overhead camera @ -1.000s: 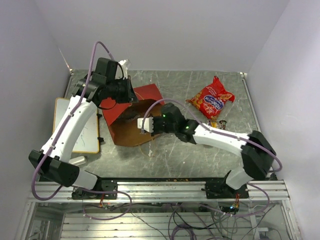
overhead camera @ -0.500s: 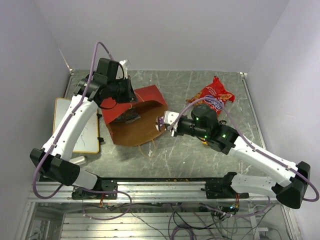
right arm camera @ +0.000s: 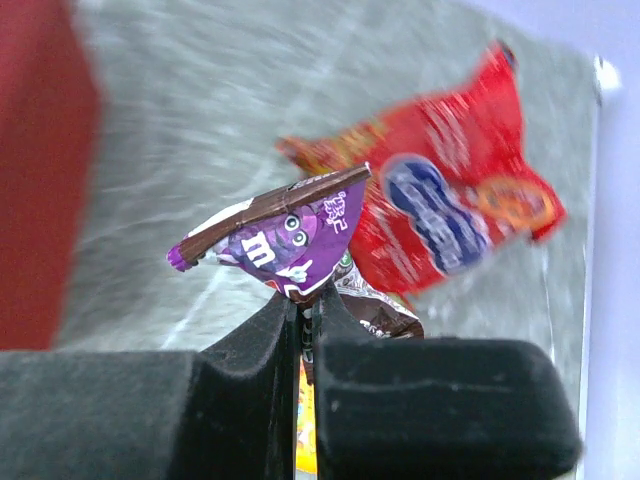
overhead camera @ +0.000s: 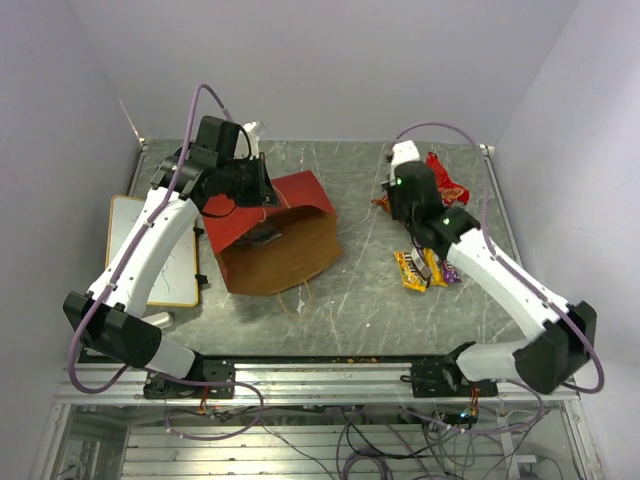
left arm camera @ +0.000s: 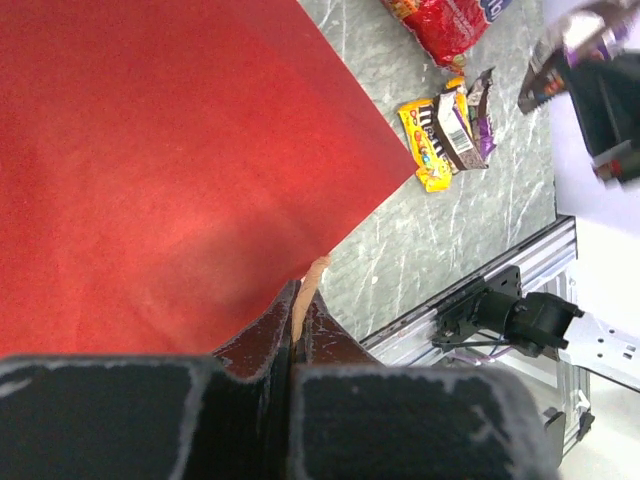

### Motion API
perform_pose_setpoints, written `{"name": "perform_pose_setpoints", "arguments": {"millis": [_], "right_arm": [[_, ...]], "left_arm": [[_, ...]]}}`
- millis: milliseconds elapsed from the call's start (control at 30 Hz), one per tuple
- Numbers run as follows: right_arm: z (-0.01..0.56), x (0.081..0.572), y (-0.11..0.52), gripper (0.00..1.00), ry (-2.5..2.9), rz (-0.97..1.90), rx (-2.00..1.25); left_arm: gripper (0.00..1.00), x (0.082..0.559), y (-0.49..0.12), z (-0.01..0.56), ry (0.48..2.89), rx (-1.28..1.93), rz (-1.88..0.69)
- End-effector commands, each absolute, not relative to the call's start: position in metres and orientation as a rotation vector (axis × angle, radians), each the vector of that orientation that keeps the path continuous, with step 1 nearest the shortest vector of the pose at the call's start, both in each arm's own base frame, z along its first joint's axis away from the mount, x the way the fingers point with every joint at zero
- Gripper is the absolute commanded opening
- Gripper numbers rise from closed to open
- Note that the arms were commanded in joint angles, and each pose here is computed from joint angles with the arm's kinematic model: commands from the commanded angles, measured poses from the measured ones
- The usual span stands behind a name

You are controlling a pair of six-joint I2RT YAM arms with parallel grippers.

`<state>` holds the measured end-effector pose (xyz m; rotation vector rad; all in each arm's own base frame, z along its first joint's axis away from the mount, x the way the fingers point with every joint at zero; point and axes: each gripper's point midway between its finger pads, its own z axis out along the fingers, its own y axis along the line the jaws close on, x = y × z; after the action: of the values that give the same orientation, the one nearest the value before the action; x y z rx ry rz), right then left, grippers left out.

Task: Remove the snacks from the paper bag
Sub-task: Place the snack at the center of the board.

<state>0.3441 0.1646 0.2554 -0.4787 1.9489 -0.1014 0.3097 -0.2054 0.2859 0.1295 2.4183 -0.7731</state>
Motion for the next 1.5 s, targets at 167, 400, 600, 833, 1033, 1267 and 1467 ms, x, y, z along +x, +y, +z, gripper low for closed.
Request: {"name": "perform_pose_setpoints", "arguments": {"millis": [167, 400, 600, 833, 1033, 1267, 1467], "right_arm": [[0.13, 0.348, 0.046, 0.0, 2.54, -0.195, -0.005], [0.097, 0.34, 0.007, 0.0, 2.705, -0.292, 0.033], [0.077, 0.327, 0.0, 0.0, 2.782, -0.284, 0.053], [0.07, 0.322, 0.003, 0.0, 2.808, -0.247, 0.13], [0.067, 0.319, -0.001, 0.14, 2.829, -0.278, 0.16], [0.088, 0.314, 0.007, 0.31, 2.788, -0.204, 0.182], [0.115, 0.311, -0.003, 0.45, 2.742, -0.263, 0.143]], "left_arm": [[0.07, 0.308, -0.217, 0.293, 2.358, 0.151, -0.894], [0.07, 0.304, -0.22, 0.294, 2.35, 0.154, -0.931], [0.07, 0.305, -0.221, 0.294, 2.347, 0.145, -0.937], [0.07, 0.304, -0.218, 0.295, 2.347, 0.132, -0.921], [0.07, 0.304, -0.221, 0.298, 2.344, 0.131, -0.948], [0.07, 0.3, -0.224, 0.295, 2.352, 0.14, -0.976], [0.07, 0.299, -0.224, 0.295, 2.358, 0.139, -0.976]]}}
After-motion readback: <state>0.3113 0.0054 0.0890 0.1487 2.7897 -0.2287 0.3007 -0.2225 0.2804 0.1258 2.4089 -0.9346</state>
